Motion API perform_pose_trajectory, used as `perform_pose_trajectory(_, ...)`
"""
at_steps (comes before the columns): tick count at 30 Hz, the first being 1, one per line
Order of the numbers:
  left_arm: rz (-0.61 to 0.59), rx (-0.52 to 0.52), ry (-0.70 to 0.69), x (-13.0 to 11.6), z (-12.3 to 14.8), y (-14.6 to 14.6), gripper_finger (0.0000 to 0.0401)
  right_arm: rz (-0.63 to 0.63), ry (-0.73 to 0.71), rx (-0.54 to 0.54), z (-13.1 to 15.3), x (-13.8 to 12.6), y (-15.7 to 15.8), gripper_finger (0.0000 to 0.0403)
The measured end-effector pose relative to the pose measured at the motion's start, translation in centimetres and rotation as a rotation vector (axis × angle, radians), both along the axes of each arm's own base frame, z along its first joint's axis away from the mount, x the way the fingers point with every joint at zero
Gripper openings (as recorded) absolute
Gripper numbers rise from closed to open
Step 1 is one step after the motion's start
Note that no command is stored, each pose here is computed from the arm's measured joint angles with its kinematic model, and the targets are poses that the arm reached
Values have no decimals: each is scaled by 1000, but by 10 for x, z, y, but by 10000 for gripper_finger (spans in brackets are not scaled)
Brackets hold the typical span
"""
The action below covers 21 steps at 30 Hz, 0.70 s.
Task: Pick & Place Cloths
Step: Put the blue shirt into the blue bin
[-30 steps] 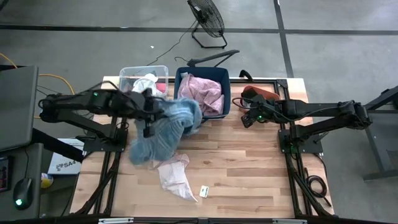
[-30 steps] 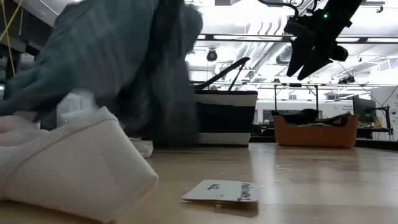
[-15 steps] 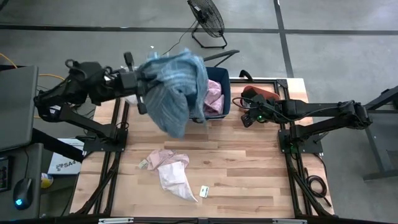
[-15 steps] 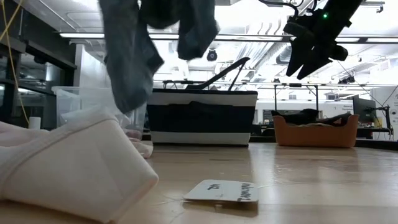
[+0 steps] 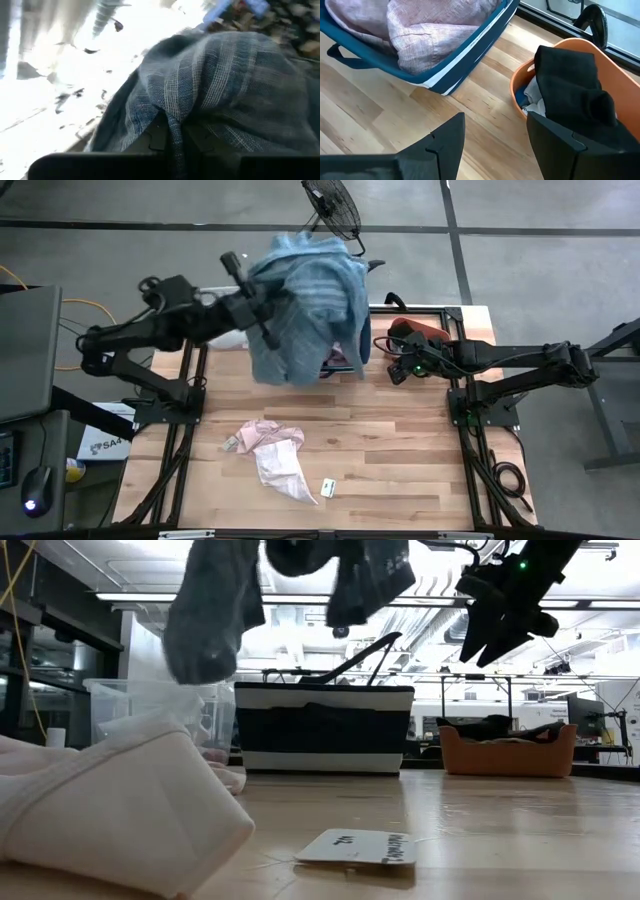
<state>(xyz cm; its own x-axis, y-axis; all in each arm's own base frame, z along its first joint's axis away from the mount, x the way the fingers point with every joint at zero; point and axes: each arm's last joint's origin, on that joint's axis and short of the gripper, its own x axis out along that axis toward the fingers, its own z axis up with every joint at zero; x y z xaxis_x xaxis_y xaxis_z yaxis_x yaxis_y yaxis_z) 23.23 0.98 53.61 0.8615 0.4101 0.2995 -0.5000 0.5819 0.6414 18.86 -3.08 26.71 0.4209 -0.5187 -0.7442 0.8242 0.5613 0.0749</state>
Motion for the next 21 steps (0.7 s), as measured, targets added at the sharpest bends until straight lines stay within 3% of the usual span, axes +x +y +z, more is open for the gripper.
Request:
perform_pose_trajectory(5, 59, -3, -59, 19, -3, 30, 17, -1, 4, -6, 0, 0, 0, 205)
perform_pose_trajectory(14, -58, -120, -141, 30, -16, 107, 17, -22, 26, -51, 0, -2, -1, 205)
perform_pose_trajectory(21, -130, -245, -183, 26, -23, 142, 17, -22, 40, -50, -1, -3, -1, 205)
